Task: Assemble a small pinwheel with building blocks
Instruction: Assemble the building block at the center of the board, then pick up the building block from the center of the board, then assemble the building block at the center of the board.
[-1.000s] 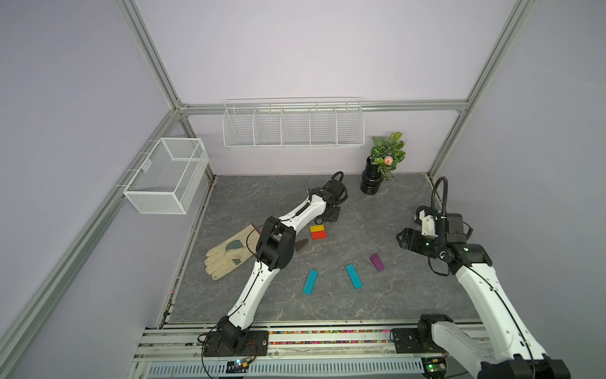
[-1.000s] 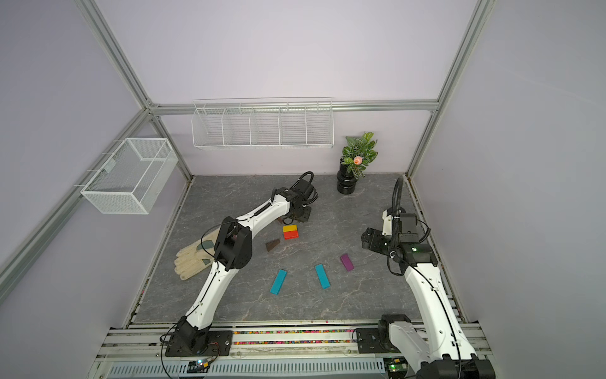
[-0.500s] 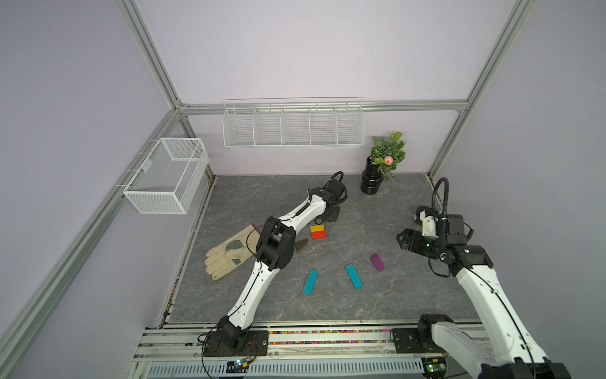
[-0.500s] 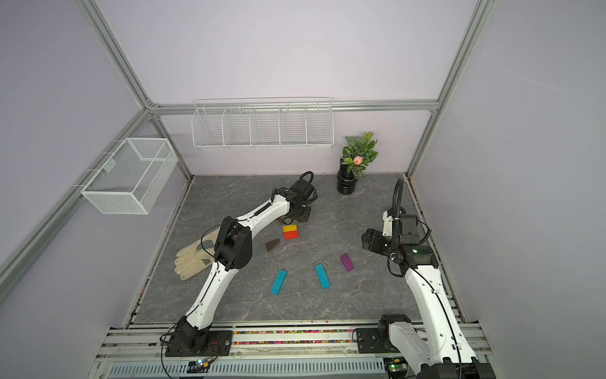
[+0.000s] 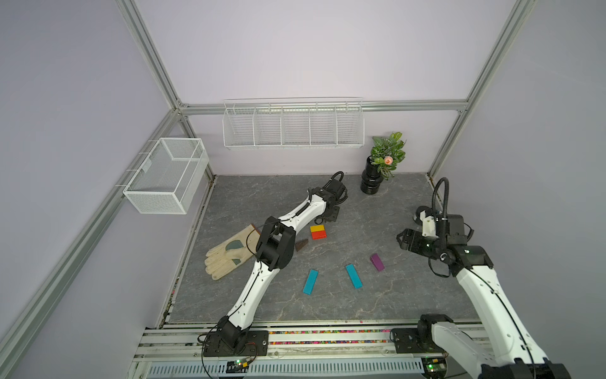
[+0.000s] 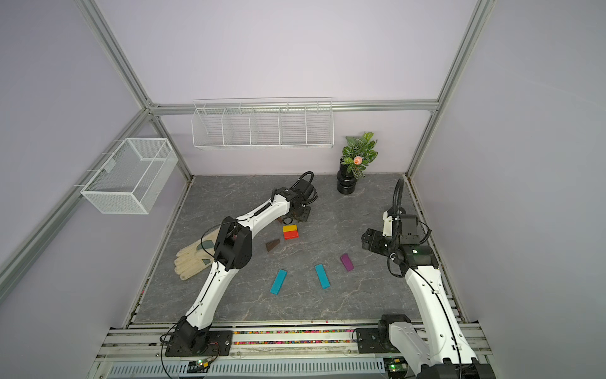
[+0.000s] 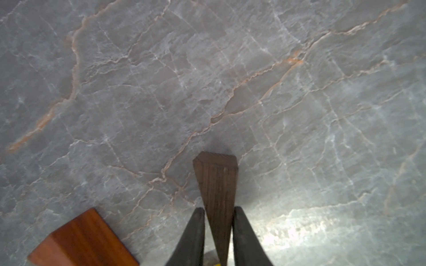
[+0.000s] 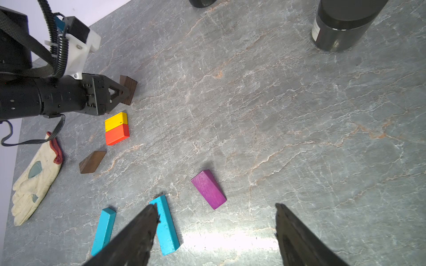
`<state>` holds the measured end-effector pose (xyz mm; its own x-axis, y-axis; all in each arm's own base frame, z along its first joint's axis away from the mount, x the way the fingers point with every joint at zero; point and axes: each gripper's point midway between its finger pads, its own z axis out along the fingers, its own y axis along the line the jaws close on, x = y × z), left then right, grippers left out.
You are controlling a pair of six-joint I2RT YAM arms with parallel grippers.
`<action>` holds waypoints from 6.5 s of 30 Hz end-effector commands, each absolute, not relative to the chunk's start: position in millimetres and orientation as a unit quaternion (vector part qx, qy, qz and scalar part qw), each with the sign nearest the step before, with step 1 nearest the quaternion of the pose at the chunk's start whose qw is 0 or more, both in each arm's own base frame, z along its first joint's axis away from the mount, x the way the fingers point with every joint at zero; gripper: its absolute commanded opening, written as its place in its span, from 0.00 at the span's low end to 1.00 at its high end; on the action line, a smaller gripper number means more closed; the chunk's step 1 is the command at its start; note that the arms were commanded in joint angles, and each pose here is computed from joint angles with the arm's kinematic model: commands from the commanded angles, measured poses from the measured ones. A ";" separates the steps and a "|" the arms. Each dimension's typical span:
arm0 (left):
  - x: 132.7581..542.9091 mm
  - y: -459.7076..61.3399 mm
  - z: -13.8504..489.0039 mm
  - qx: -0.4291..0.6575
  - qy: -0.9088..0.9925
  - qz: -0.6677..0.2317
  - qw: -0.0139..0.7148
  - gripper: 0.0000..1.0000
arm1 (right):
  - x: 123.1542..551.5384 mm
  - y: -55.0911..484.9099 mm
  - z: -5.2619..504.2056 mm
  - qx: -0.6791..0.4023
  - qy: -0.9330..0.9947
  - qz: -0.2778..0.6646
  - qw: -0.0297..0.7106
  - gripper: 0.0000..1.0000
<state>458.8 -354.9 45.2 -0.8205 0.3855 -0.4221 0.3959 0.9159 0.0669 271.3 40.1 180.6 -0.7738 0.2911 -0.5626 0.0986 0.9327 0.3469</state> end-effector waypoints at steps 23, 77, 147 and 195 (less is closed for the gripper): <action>458.9 -345.4 77.5 0.197 0.950 -0.013 0.241 0.40 | 263.0 45.5 157.9 0.108 0.942 0.158 0.277 0.80; 282.6 -394.6 136.6 0.257 0.907 -0.279 0.180 0.67 | 321.4 142.8 86.8 0.109 0.949 0.253 0.152 0.36; 366.1 -370.6 33.9 0.522 0.841 0.025 0.142 0.08 | 295.3 69.5 138.0 0.184 0.919 0.270 0.219 0.90; 261.8 -97.4 221.6 -0.041 0.895 -0.124 0.426 0.69 | 395.4 257.7 54.2 -0.586 0.795 0.012 0.154 0.90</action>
